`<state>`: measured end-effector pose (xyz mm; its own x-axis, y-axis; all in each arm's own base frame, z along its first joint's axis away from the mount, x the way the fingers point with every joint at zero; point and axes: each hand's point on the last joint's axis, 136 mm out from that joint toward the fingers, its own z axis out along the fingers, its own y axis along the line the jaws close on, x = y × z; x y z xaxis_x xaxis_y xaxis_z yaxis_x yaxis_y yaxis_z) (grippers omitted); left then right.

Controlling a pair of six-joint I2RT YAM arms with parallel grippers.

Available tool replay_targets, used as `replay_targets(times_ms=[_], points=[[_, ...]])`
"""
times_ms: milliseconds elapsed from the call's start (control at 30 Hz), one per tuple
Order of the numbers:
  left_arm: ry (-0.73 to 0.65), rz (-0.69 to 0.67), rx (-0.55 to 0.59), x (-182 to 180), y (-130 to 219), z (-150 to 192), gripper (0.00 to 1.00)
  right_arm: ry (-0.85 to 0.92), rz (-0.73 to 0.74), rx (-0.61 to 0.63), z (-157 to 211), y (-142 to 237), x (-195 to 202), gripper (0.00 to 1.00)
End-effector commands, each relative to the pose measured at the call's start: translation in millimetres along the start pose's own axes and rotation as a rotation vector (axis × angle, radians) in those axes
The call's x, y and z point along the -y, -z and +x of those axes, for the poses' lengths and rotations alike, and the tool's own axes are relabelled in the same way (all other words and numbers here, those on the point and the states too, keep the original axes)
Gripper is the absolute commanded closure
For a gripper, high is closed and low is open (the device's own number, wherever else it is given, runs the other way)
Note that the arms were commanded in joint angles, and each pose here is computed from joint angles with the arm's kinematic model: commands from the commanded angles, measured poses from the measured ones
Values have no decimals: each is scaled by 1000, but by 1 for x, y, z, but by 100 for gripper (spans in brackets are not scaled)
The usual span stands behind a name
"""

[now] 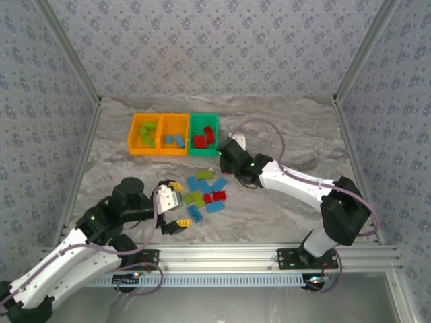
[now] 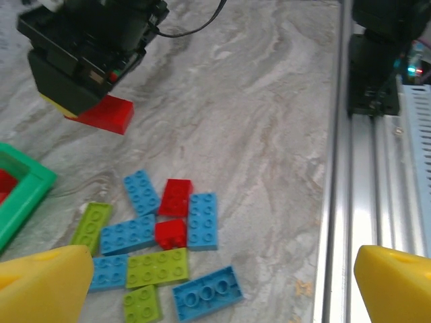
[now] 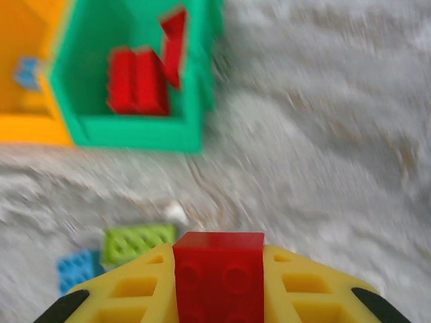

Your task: Sort the legos into containers by color

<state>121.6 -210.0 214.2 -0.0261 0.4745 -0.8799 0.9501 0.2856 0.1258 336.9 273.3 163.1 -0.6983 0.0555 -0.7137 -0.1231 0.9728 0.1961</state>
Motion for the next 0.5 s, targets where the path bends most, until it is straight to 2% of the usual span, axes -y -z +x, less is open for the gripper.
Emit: replay_targets(times_ms=[0, 233, 467], points=[[18, -153, 45, -27, 8, -10, 1, 96, -44, 159, -63, -10, -31, 76], [126, -424, 10, -74, 29, -2, 1, 88, -103, 178, -121, -91, -67, 76], [177, -483, -22, -88, 31, 6, 1, 91, -120, 173, -132, -160, -88, 70]])
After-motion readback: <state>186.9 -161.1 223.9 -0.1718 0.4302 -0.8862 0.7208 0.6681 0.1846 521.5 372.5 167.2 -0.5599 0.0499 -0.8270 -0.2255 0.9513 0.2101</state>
